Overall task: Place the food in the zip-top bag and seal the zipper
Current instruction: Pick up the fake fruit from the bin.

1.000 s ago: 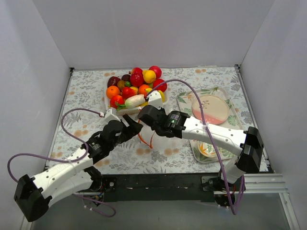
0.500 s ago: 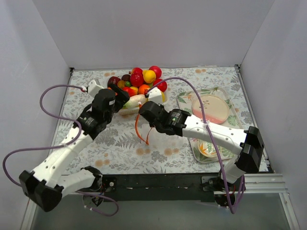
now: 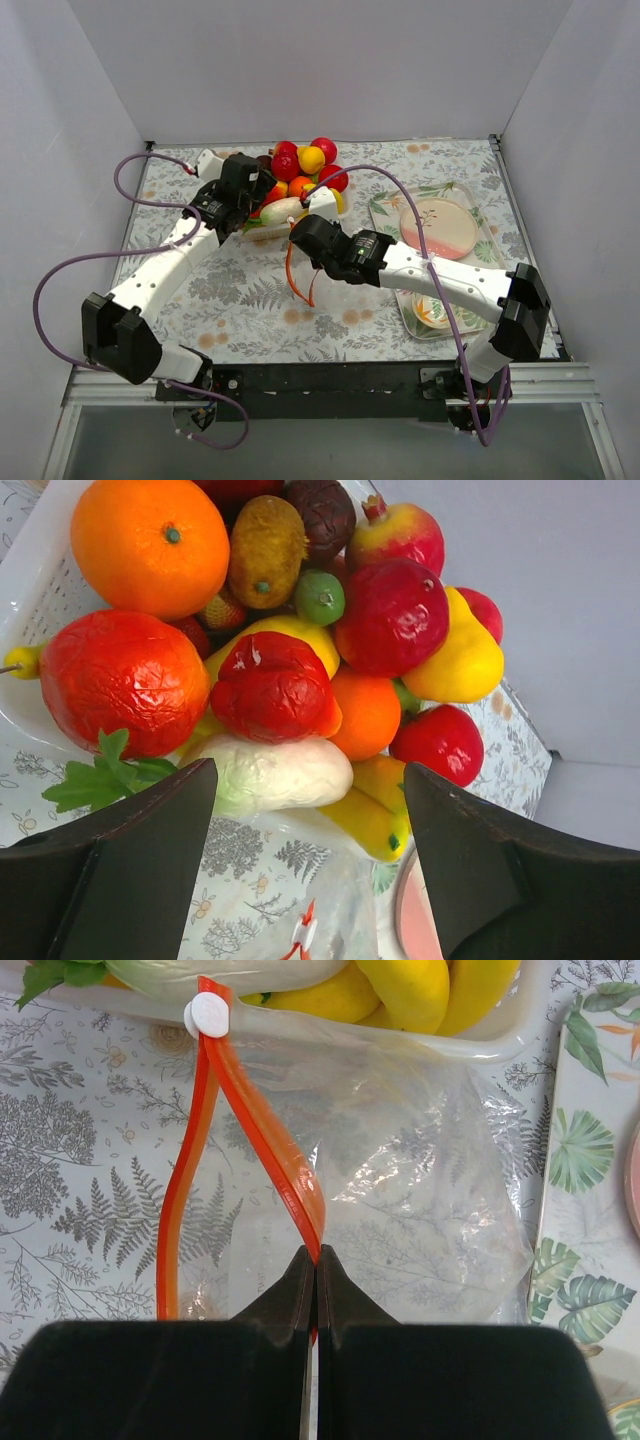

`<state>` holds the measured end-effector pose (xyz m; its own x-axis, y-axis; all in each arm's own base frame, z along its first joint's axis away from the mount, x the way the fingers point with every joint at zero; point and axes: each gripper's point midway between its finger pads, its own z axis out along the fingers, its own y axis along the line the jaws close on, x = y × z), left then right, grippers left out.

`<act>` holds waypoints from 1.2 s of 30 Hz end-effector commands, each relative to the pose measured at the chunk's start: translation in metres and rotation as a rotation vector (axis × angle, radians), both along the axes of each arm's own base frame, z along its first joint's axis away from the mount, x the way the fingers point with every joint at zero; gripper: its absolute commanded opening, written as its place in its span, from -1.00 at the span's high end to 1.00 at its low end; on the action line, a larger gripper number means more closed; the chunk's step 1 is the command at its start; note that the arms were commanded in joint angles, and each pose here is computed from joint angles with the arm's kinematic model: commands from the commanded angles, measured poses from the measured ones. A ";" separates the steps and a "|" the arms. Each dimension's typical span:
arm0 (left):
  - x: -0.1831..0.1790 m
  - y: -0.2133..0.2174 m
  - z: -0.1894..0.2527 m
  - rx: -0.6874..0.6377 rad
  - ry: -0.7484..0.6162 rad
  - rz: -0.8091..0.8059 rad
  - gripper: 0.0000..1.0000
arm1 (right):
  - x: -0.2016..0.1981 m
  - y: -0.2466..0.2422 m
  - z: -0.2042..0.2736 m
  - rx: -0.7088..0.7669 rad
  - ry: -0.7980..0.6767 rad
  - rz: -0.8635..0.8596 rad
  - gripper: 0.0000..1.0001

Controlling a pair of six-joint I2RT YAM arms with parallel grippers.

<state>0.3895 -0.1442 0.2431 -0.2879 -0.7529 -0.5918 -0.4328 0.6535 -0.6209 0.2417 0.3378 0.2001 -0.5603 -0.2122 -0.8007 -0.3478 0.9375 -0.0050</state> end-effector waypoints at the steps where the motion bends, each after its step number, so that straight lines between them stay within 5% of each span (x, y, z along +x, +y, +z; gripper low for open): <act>1: 0.009 0.005 0.004 -0.057 -0.003 0.074 -0.50 | 0.003 0.000 0.016 0.061 -0.027 -0.017 0.97; 28: 0.049 -0.004 -0.035 -0.074 0.063 0.139 -0.44 | -0.003 -0.007 0.017 0.081 -0.013 -0.016 0.97; 36: 0.055 -0.003 -0.026 -0.065 0.027 0.127 0.02 | -0.003 -0.007 0.017 0.079 -0.015 -0.018 0.97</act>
<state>0.4346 -0.1533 0.1895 -0.2578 -0.8189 -0.5128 -0.5614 0.5589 -0.6103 0.2359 0.3333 0.2024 -0.5704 -0.1880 -0.7995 -0.3485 0.9369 0.0283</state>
